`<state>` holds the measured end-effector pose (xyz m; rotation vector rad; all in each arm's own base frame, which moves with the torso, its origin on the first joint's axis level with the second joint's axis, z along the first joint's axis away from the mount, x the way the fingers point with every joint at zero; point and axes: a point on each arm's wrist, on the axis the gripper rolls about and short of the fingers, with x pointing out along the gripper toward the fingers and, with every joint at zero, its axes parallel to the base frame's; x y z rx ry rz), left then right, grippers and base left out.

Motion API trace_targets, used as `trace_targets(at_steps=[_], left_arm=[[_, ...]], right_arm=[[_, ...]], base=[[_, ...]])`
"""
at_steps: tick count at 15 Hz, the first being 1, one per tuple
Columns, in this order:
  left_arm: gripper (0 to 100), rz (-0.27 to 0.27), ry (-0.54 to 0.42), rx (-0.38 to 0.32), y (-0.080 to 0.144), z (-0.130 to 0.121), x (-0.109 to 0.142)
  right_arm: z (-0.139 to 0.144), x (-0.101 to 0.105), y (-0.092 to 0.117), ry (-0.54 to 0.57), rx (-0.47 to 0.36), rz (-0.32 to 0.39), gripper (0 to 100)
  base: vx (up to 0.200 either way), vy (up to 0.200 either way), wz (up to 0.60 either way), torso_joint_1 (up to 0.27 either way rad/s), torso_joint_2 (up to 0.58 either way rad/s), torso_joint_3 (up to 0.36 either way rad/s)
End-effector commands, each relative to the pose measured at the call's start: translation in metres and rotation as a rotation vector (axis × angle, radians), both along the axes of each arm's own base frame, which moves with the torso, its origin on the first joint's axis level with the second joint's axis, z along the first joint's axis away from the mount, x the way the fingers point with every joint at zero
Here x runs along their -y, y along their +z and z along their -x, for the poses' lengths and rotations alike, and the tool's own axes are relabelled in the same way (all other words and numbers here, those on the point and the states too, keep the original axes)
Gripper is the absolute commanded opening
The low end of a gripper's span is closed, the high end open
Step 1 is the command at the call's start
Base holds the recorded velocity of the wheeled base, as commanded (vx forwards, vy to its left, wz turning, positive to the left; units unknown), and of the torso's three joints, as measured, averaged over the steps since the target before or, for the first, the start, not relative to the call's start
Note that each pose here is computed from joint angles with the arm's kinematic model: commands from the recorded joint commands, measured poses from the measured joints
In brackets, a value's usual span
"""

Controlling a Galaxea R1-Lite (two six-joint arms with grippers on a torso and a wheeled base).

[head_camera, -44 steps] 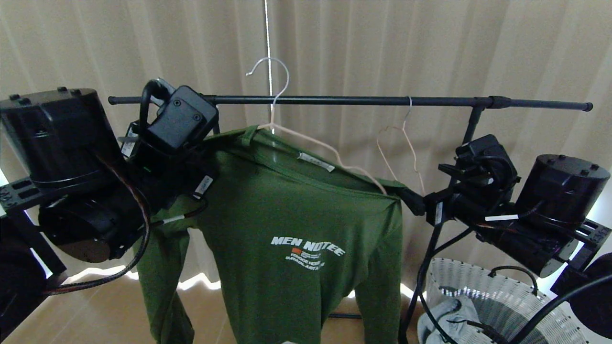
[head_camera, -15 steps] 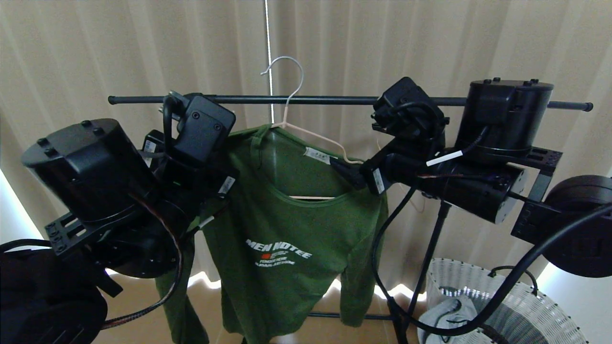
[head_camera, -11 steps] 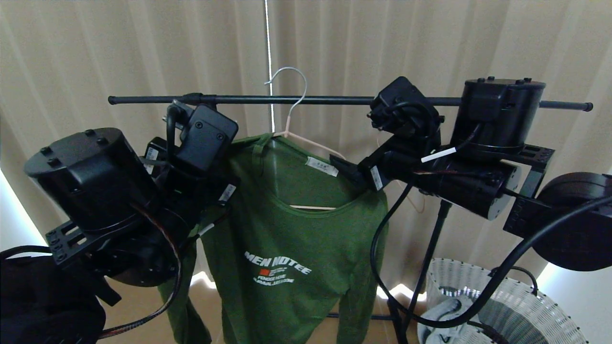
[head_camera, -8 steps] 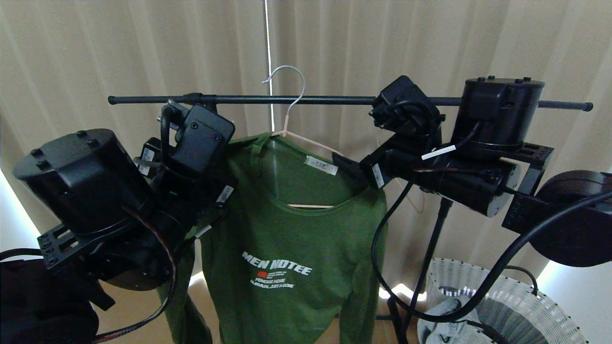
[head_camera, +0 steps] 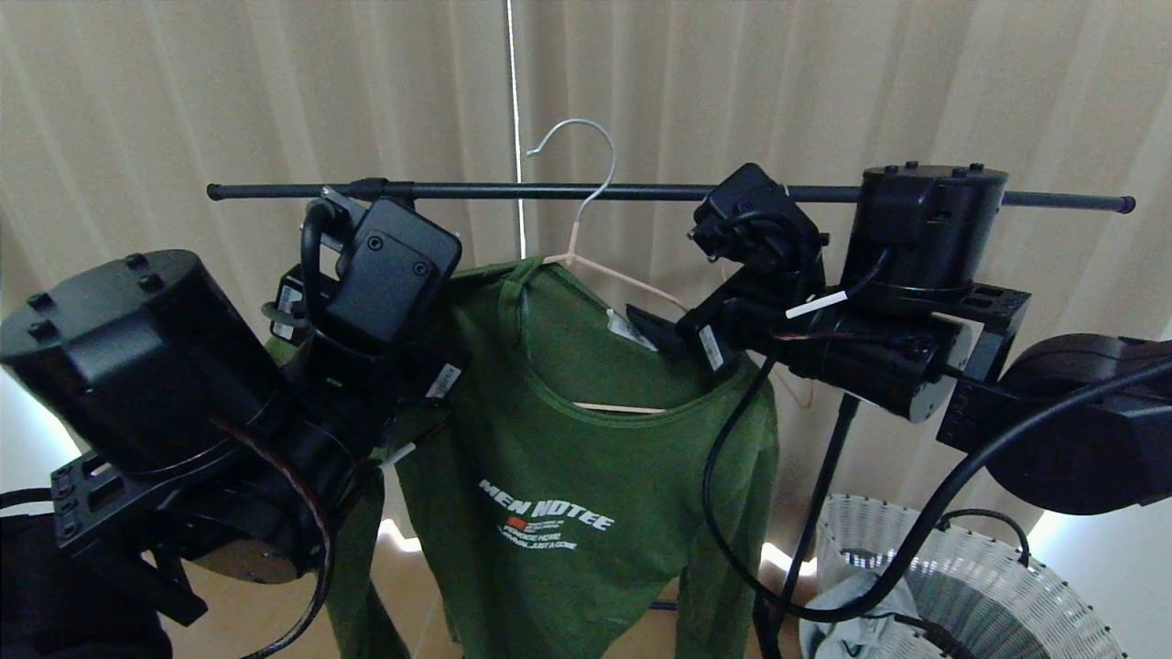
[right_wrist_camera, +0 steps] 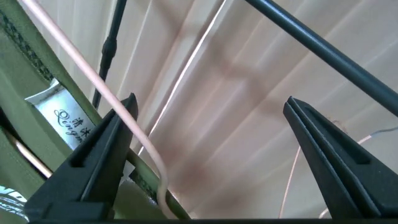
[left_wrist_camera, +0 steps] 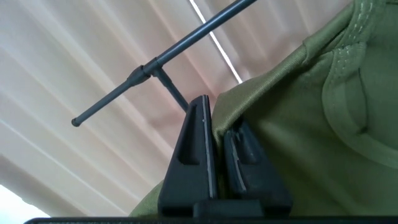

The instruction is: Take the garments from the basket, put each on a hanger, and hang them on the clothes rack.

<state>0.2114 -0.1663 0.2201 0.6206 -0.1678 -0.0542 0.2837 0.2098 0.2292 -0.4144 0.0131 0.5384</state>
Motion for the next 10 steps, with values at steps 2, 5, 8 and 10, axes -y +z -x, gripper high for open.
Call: trace_targets(at_steps=[2, 5, 8, 10], left_arm=[[0, 0.002, -0.014, 0.005, 0.0011, 0.001, 0.0007], [0, 0.0, -0.021, 0.005, 0.0009, 0.001, 0.0009], [0, -0.001, -0.021, 0.004, 0.0005, 0.0008, 0.0011], [0, -0.002, -0.021, 0.002, 0.0001, 0.0008, 0.001]], right_arm=[[0.0006, -0.0022, -0.0016, 0.006, -0.002, 0.003, 0], [0.0013, -0.003, -0.0017, 0.009, -0.001, 0.002, 0], [0.0017, -0.0027, -0.0014, 0.009, 0.0, 0.001, 0], [0.0021, -0.0024, -0.0016, 0.009, -0.001, 0.0, 0]], base=[[0.0, 0.0, 0.0, 0.0, 0.0, 0.0], [0.0, 0.0, 0.0, 0.0, 0.0, 0.0], [0.0, 0.0, 0.0, 0.0, 0.0, 0.0], [0.0, 0.0, 0.0, 0.0, 0.0, 0.0]])
